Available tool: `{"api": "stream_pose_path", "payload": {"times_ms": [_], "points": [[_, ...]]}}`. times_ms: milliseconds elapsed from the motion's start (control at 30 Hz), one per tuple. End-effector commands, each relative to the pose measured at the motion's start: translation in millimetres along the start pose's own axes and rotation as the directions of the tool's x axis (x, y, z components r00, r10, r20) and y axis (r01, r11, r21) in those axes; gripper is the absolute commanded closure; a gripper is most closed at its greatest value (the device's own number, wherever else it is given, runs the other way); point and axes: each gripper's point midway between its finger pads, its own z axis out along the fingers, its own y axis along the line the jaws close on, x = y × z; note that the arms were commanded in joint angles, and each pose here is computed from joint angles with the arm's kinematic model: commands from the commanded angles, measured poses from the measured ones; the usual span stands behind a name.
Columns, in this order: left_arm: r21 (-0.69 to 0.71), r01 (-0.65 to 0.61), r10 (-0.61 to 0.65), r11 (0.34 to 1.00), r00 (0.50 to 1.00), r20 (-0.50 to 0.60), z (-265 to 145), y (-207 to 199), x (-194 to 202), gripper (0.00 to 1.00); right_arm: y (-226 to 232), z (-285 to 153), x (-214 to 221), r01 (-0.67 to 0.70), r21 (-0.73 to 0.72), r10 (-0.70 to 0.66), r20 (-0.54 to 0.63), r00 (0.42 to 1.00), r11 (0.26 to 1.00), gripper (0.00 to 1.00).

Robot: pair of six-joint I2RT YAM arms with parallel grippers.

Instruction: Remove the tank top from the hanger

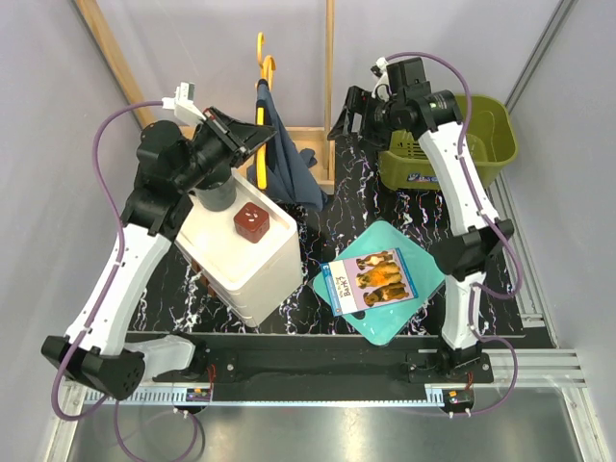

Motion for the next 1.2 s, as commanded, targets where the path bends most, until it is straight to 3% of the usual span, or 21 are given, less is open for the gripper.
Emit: {"api": "stream_pose_path", "payload": {"times_ms": [0,233,367,500,667,733,867,1167], "points": [[0.098,-0.022,0.008,0.995,0.991,0.136,8,-38,-37,1.00,51,-64,25,0.236,-0.019,-0.235,0.058,0.970,0.972,0.08],[0.080,-0.017,-0.001,0.997,0.977,0.211,32,-41,-40,1.00,124,-115,45,0.350,-0.181,-0.323,0.161,0.932,0.919,0.05],[-0.001,0.024,-0.022,1.000,0.937,0.348,33,-33,-46,1.00,149,-127,58,0.426,-0.216,-0.384,0.210,0.899,0.879,0.04],[-0.040,0.044,-0.025,0.998,0.918,0.396,34,-37,-38,1.00,154,-118,69,0.488,-0.202,-0.447,0.220,0.867,0.849,0.06],[-0.157,0.064,0.004,0.985,0.916,0.400,33,-30,-27,1.00,150,-112,78,0.565,-0.155,-0.524,0.238,0.818,0.811,0.16],[-0.130,0.077,-0.019,0.989,0.916,0.401,30,-33,-26,1.00,153,-121,73,0.597,-0.142,-0.543,0.291,0.788,0.790,0.16],[-0.067,0.087,-0.060,0.994,0.940,0.337,32,-43,-13,1.00,144,-116,76,0.614,-0.118,-0.568,0.275,0.776,0.781,0.22],[-0.036,0.152,-0.135,0.988,0.945,0.298,23,-40,3,1.00,157,-115,94,0.656,-0.213,-0.595,0.287,0.750,0.724,0.31]]}}
